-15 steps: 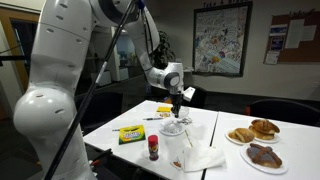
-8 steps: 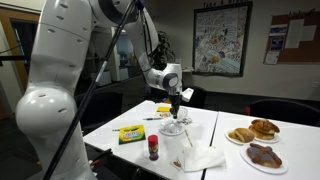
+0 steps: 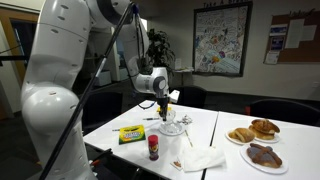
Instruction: Move the glass bowl to the left, then pick the lid and put it on top of the bowl
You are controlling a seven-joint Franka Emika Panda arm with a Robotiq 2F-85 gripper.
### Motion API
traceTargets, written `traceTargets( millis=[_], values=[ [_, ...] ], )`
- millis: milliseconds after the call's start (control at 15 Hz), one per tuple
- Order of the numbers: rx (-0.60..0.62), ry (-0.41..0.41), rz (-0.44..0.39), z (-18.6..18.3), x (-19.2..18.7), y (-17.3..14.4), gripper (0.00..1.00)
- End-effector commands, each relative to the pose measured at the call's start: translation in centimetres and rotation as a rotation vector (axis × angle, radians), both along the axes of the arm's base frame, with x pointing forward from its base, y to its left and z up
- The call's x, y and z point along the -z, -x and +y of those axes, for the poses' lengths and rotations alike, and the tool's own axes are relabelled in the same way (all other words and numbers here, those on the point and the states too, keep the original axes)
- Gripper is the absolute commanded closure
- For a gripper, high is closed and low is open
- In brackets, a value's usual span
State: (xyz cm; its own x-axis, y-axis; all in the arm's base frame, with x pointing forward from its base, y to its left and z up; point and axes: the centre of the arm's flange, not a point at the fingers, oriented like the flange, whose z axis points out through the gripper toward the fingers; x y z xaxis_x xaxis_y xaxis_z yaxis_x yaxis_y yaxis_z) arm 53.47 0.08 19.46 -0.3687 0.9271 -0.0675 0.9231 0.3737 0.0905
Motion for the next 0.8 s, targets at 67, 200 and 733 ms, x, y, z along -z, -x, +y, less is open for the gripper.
traceTargets(
  millis=[67,200,733],
  values=[
    [-0.115,0.04,-0.094,4.0,0.2,1.5,0.98],
    [-0.186,-0.001,-0.113,6.1,1.2,1.7,0.98],
    [-0.197,-0.112,-0.027,11.6,5.4,3.4,0.98]
  ],
)
